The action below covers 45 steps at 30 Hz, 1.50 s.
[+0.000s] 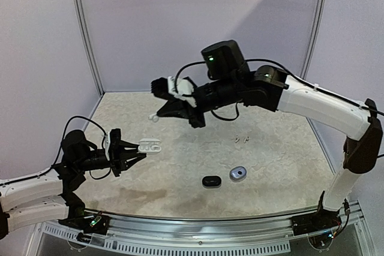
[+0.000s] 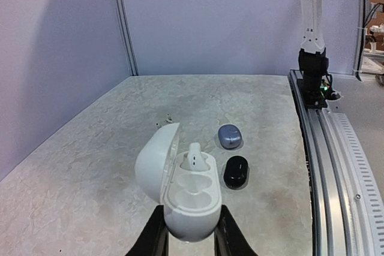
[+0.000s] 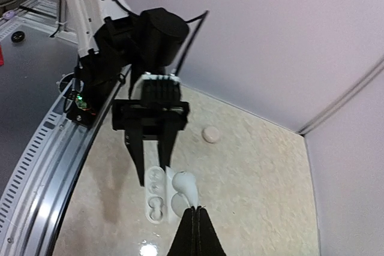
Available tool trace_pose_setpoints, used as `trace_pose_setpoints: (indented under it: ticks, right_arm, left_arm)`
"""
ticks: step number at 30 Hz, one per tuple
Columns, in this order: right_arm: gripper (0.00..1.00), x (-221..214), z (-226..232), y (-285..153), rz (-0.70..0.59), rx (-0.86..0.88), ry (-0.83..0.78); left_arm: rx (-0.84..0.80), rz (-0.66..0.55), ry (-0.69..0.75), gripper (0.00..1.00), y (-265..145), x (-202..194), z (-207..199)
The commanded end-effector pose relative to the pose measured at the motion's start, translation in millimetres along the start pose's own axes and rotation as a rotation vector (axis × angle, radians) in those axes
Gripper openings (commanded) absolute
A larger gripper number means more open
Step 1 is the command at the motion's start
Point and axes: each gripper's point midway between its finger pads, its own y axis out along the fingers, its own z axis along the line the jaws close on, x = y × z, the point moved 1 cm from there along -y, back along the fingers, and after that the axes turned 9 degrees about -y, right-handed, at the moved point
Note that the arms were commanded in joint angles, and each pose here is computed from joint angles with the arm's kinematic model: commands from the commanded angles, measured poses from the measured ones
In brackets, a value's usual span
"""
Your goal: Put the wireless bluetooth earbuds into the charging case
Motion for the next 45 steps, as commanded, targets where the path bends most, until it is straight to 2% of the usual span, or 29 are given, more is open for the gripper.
trace_pose_setpoints:
  ticks: [1, 10, 28, 36, 45]
  right_arm:
    - [0.0, -16.2, 42.7, 38.2, 0.1, 0.178, 0.016]
    - [0.0, -19.3, 66.5, 74.1, 0.119, 0.255, 0.011]
    - [0.0, -41.8, 50.3, 98.6, 0.205, 0.145, 0.038]
    - [0.0, -53.5, 64.1, 99.4, 0.326, 0.143, -0.108]
    - [0.0, -62.2, 68.7, 108.3, 0.396, 0.137, -0.174]
  left_arm:
    - [-0.017, -0.017, 0.033, 0.0, -0.1, 4.3, -6.2]
    - [-0.019, -0.017, 0.044, 0.0, -2.4, 3.5, -8.6]
    - [-0.019, -0.011, 0.048, 0.0, -2.6, 0.5, -9.4]
    - [-0.012, -0.008, 0.035, 0.0, -2.3, 0.2, -8.3]
    - [-0.014, -0.006, 0.033, 0.0, -2.0, 0.0, -8.9]
